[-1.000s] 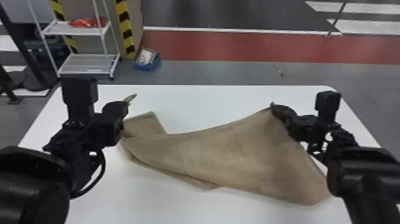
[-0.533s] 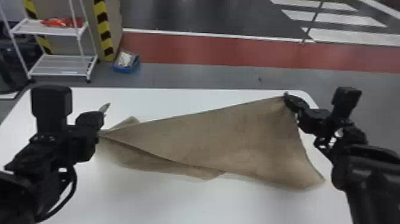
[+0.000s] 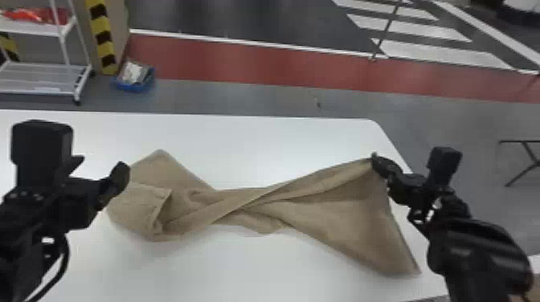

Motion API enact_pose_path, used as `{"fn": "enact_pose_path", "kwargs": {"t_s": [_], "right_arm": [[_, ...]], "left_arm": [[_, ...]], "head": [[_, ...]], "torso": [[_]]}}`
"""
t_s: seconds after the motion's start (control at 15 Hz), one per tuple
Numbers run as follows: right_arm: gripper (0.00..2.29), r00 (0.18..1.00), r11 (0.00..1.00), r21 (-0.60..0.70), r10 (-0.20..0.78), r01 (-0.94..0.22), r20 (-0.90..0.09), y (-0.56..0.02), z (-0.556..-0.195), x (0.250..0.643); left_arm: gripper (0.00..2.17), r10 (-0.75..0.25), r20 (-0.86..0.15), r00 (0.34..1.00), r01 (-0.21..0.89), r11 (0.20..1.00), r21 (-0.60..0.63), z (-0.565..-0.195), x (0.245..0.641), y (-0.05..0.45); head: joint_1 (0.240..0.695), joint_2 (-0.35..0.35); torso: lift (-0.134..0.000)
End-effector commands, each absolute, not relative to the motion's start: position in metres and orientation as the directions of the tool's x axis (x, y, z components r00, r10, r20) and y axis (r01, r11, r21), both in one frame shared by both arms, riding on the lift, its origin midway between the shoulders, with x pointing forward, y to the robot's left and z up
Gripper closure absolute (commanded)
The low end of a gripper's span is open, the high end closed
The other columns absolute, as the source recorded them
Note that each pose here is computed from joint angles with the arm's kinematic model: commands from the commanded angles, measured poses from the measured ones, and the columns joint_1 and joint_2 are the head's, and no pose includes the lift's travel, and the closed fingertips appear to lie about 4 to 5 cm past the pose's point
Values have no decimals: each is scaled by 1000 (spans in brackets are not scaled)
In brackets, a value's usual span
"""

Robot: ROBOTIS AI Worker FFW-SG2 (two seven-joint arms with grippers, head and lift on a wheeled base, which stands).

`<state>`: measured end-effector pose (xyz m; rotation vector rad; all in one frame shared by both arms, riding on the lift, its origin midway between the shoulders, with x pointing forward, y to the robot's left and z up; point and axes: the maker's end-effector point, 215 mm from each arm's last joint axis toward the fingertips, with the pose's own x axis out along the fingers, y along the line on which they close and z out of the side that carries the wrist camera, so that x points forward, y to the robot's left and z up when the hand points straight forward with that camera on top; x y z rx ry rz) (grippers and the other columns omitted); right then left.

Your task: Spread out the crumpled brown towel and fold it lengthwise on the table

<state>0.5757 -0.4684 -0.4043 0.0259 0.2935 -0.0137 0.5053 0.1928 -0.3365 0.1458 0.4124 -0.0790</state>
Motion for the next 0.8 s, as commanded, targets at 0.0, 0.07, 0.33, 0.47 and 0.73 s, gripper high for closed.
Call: {"fn": "enact_pose_path", "kwargs": {"t_s": [0.0, 0.07, 0.33, 0.47, 0.73], "right_arm": [[1656, 951, 997, 34, -57, 71, -303, -500, -411, 563], [1656, 950, 996, 33, -65, 79, -306, -505, -411, 561], [1656, 947, 999, 25, -32, 42, -321, -489, -420, 561], [1656, 943, 1000, 25, -3, 12, -332, -471, -428, 563], [1656, 942, 999, 22, 29, -23, -335, -455, -430, 566]], "left_arm": [[70, -49, -404, 914, 110, 986, 128, -342, 513, 193], [97, -73, -410, 909, 134, 984, 122, -348, 515, 188], [468, -288, -345, 893, 327, 943, 58, -351, 526, 116], [529, -390, -340, 855, 424, 905, 28, -360, 530, 79], [603, -451, -412, 792, 503, 864, 22, -398, 537, 51]], "head": [[695, -269], [695, -279], [695, -330], [695, -350], [695, -350]], "torso": [[-124], [-124], [-124], [-124], [-124]]}}
